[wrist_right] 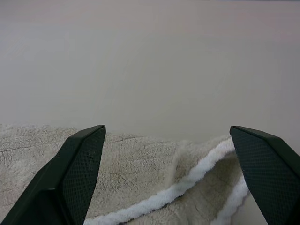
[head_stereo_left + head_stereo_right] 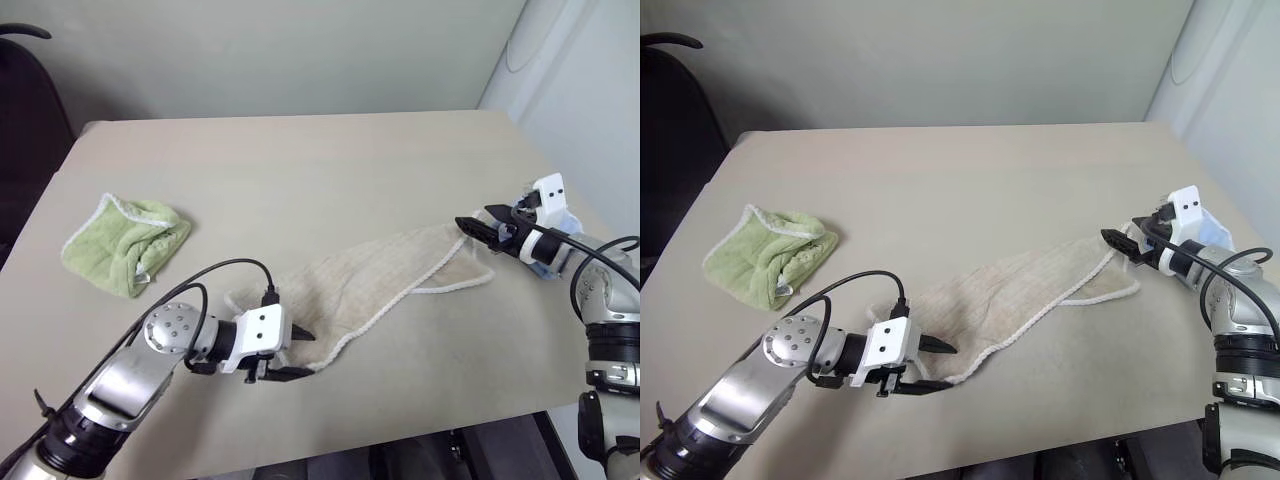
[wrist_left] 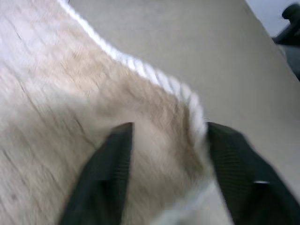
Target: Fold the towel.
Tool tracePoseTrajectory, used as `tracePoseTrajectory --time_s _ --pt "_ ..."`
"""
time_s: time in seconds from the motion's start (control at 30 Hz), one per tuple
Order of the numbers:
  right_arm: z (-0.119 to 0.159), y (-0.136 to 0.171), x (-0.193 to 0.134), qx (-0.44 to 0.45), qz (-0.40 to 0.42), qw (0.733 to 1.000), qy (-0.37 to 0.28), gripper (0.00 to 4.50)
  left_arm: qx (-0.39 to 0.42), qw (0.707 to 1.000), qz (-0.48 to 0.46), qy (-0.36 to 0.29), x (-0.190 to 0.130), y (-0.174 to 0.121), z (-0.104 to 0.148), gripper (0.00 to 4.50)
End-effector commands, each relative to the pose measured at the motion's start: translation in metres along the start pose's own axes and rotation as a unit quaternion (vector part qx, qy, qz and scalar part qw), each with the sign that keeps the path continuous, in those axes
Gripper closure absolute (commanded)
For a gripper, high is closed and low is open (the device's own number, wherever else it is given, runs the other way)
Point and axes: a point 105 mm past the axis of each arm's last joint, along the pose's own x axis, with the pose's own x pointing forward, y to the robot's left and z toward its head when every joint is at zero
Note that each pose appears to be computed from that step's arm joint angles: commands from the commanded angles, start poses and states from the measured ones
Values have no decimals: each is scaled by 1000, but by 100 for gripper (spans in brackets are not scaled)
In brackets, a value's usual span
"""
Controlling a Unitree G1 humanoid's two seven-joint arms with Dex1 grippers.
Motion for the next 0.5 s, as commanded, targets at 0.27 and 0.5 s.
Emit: tracePoseTrajectory --time_s 0.27,0.5 --pt "11 -4 -4 -14 -13 1000 -12 0 31 1000 -3 1 3 -3 4 4" --pt "8 -3 -4 -11 -17 1000 -16 0 54 997 -52 35 16 -19 -9 40"
